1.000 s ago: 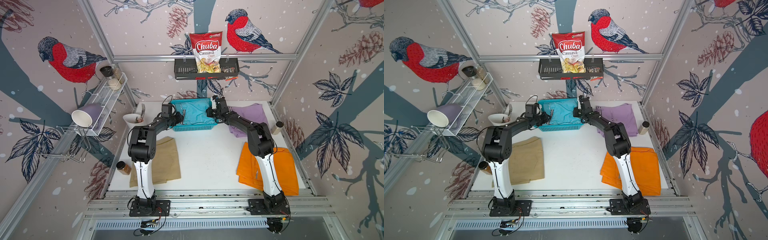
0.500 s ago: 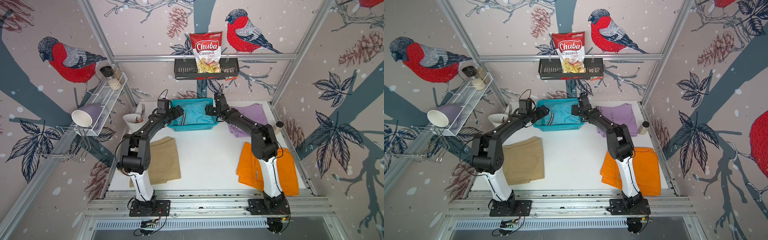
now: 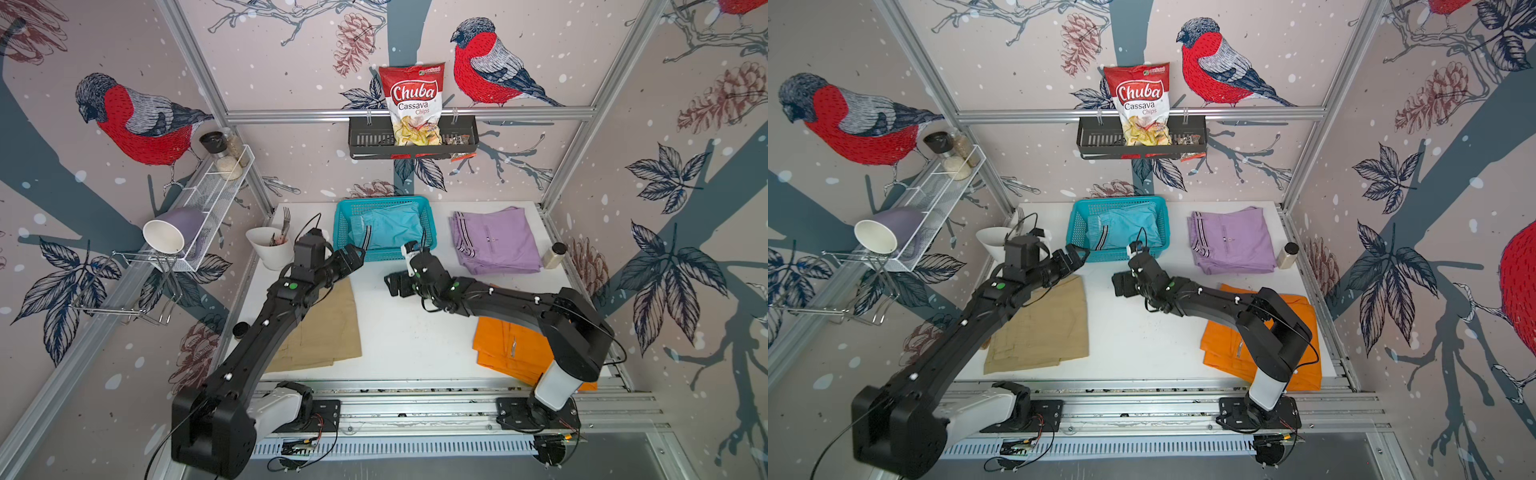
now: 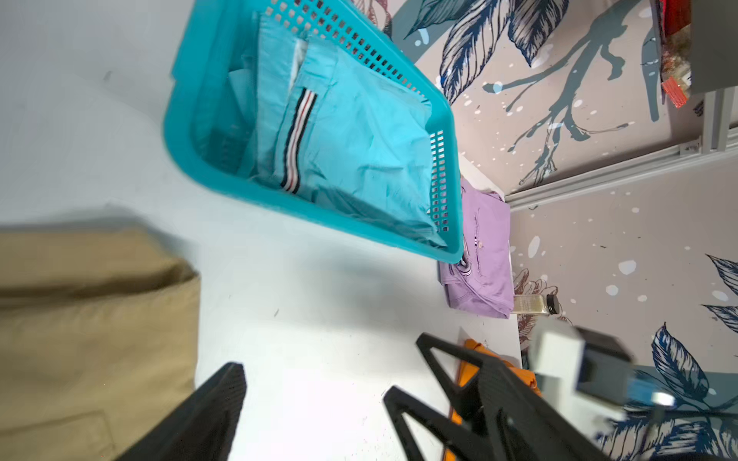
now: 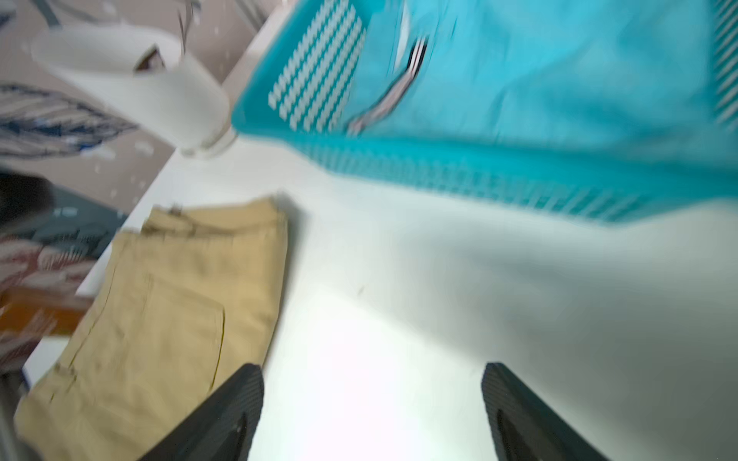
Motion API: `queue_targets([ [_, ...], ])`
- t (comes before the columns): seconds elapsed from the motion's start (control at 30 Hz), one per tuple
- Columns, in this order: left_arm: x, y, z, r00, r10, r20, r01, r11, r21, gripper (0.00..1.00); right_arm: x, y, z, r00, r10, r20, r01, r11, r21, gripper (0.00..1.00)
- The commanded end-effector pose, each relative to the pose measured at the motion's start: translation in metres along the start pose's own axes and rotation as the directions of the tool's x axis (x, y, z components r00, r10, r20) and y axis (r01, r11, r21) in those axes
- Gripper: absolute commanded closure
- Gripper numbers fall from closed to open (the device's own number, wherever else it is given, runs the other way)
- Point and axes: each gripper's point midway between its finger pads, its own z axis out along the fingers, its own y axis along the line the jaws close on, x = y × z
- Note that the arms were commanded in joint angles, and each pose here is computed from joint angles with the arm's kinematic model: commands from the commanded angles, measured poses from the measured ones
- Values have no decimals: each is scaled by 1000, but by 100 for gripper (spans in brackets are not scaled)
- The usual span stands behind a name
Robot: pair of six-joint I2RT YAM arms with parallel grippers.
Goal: Put the folded long pants in the basket
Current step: Move the long pant to the center of the board.
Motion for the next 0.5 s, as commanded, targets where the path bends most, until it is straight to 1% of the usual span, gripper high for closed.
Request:
queue_targets([
  [0.0,-1,14,-27,994,-50,99,55,997,-49,5,10,59,3,997,65,30,-56,968,-246,10],
  [0.07,-2,19,-45,988,-31,153,40,998,-57,5,29,69,14,998,63,-9,-63,963,-263,11],
  [0.17,1,36,-63,980,-19,198,43,992,-121,5,45,74,34,995,80,-53,-92,957,-277,11],
  [0.3,25,58,-59,987,-34,156,58,987,-149,5,67,88,65,987,87,-133,-126,939,-321,11],
  [0.4,34,67,-54,990,-40,132,62,984,-164,5,81,96,86,980,83,-181,-139,936,-325,12],
  [0.47,36,70,-53,991,-42,124,63,982,-177,5,85,100,94,977,84,-194,-145,934,-328,13],
])
